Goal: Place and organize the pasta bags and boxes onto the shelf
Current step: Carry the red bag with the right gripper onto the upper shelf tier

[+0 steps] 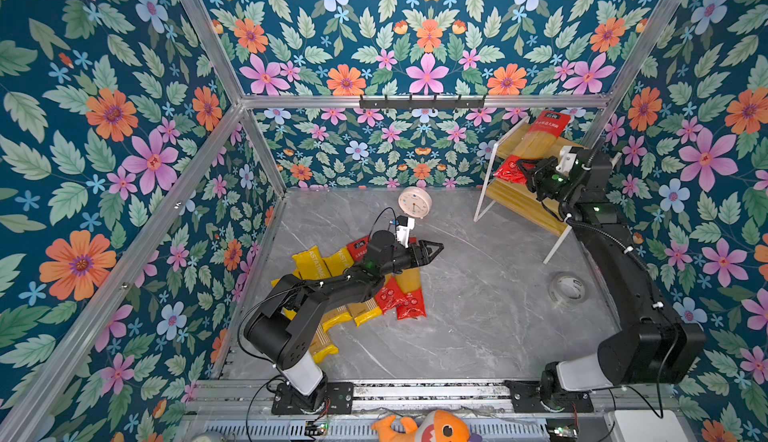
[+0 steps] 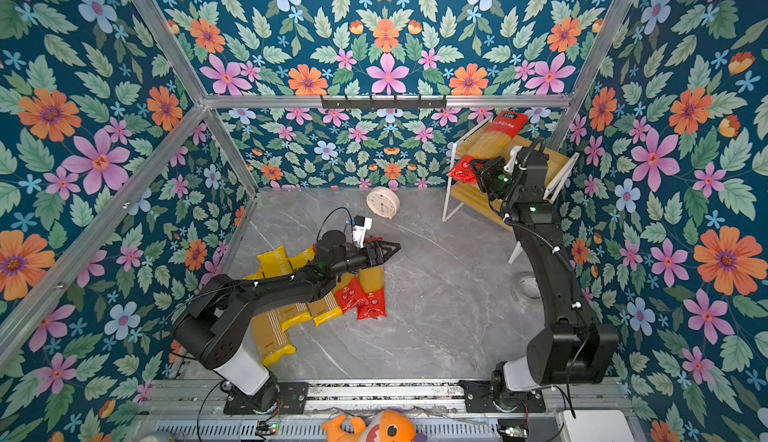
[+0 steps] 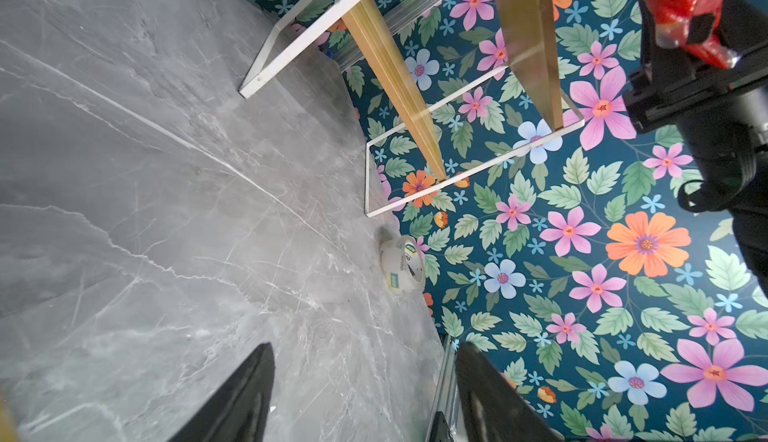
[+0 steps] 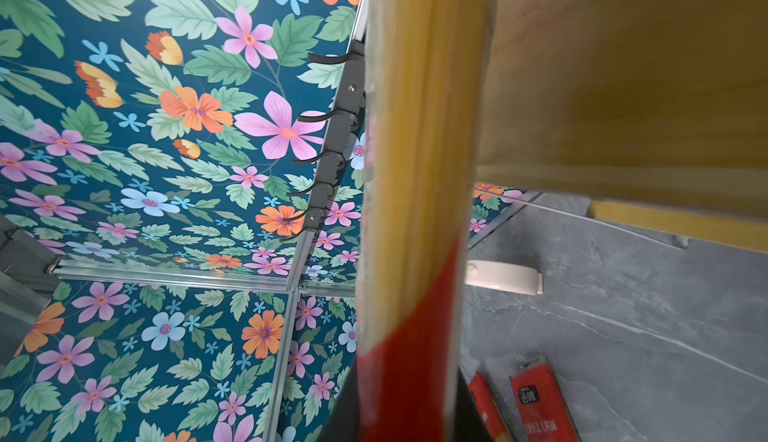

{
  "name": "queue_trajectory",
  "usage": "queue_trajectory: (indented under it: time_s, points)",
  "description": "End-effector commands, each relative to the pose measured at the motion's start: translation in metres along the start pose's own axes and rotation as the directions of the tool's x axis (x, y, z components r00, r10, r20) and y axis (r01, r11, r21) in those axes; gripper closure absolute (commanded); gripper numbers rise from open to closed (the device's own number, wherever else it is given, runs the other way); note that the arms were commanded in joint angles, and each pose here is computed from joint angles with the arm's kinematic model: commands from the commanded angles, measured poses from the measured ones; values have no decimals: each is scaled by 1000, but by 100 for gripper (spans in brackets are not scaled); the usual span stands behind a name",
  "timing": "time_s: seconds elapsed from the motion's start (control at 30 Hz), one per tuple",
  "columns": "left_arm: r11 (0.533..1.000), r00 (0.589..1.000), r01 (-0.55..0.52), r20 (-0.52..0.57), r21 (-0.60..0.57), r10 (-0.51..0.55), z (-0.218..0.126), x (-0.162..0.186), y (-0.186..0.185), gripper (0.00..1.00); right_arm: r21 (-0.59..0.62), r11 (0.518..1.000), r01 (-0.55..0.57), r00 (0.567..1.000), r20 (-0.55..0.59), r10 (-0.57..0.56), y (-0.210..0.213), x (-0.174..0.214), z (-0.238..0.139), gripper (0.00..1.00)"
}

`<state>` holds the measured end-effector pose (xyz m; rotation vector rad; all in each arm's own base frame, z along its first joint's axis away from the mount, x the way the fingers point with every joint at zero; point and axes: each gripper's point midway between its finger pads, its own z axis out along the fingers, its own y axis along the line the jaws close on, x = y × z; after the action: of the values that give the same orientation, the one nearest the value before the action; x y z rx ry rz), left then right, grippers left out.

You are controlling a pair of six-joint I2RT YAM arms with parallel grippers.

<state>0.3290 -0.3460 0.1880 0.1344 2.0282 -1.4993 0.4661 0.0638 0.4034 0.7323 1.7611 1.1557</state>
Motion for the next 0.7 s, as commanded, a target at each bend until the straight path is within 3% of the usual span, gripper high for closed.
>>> queue_trajectory:
  time_s: [0.0,0.13,0.2,0.3,0.37,0.43,0.57,0.67]
  points:
    - [1000,1000,-21,4,2,21,4,0,-3,29,-56,996,63,994,94,-57,21,-28,9,100]
    - [1000,1000,-26,11,-12,26,3,1,0,29,-14,1000,17,997,81,-15,10,-37,31,100]
    - [999,999,-34,6,-22,34,2,2,1,29,3,1000,-8,995,101,7,4,-42,35,95]
    - [998,999,-41,6,-37,42,-1,3,4,29,45,998,-54,995,90,50,-19,-47,52,83]
    - [998,999,-41,6,-42,41,-2,4,5,29,61,995,-78,995,63,74,-24,-43,51,61]
    - [998,999,-44,-2,-38,44,-1,6,4,29,70,994,-79,996,53,75,-30,-35,46,49]
    - [999,999,-46,-13,-28,46,2,5,2,29,81,990,-119,992,53,115,-44,-22,27,40]
    - [998,998,-57,-27,-25,56,5,4,0,29,80,990,-117,993,35,115,-45,-14,17,38]
